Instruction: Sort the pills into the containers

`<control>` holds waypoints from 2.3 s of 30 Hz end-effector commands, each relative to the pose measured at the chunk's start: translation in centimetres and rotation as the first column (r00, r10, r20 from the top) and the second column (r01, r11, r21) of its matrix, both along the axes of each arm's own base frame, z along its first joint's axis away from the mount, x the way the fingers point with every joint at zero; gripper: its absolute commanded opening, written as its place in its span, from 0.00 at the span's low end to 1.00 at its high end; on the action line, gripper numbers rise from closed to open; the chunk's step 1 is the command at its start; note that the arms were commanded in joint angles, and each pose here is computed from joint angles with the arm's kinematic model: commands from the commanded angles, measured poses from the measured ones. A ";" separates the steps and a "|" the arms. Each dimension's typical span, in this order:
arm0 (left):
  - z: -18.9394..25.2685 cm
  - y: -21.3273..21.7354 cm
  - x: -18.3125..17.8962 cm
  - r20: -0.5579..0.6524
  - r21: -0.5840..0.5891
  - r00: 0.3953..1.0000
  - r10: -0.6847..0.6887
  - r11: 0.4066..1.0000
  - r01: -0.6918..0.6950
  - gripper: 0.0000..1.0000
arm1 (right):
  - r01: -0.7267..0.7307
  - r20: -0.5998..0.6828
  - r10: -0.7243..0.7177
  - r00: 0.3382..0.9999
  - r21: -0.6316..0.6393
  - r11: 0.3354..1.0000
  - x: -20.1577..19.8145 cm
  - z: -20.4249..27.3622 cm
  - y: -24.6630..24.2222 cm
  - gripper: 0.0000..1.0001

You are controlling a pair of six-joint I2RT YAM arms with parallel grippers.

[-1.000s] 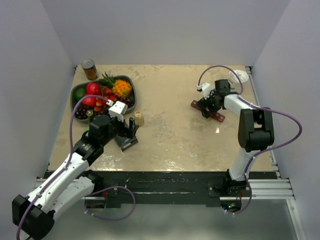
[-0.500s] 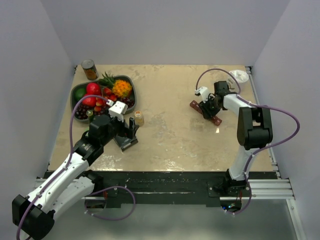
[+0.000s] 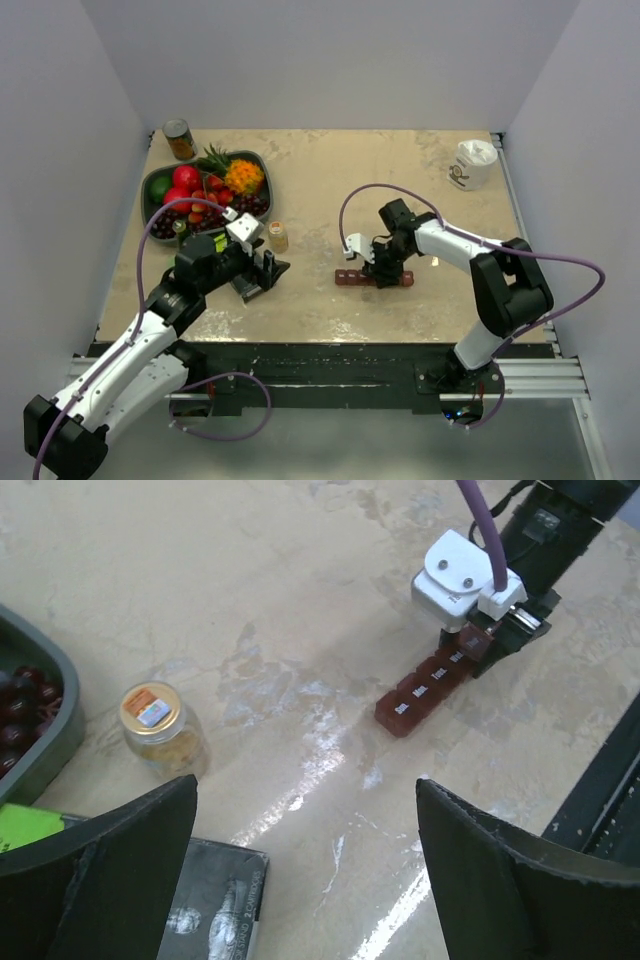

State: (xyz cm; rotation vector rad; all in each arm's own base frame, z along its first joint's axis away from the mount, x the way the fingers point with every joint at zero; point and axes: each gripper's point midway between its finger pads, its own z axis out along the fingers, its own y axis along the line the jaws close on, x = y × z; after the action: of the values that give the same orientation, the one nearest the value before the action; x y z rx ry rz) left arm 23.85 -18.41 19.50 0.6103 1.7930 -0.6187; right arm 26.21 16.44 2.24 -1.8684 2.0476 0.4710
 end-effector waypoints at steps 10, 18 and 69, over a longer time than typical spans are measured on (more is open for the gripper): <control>1.7 -4.0 -4.1 0.215 -0.030 0.904 -0.369 0.923 0.384 0.92 | -0.116 0.063 0.107 0.992 0.164 0.980 -1.1 5.4 2.0 0.81; -0.9 -6.4 -5.0 0.197 0.097 0.856 -0.478 0.878 0.469 0.88 | -0.293 0.164 0.256 0.953 0.274 0.916 -2.5 6.5 3.5 0.79; -2.9 -11.7 -1.2 0.032 -0.050 0.934 -0.356 0.933 0.357 0.43 | 0.061 -0.072 -0.059 0.996 0.014 0.998 -1.5 -1.0 -0.6 0.01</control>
State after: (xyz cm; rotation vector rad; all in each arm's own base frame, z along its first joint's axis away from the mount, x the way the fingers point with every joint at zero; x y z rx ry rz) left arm 22.43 -29.95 15.27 0.9457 1.7008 -0.8935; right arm 25.15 16.94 3.51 -1.7319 2.0208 0.6298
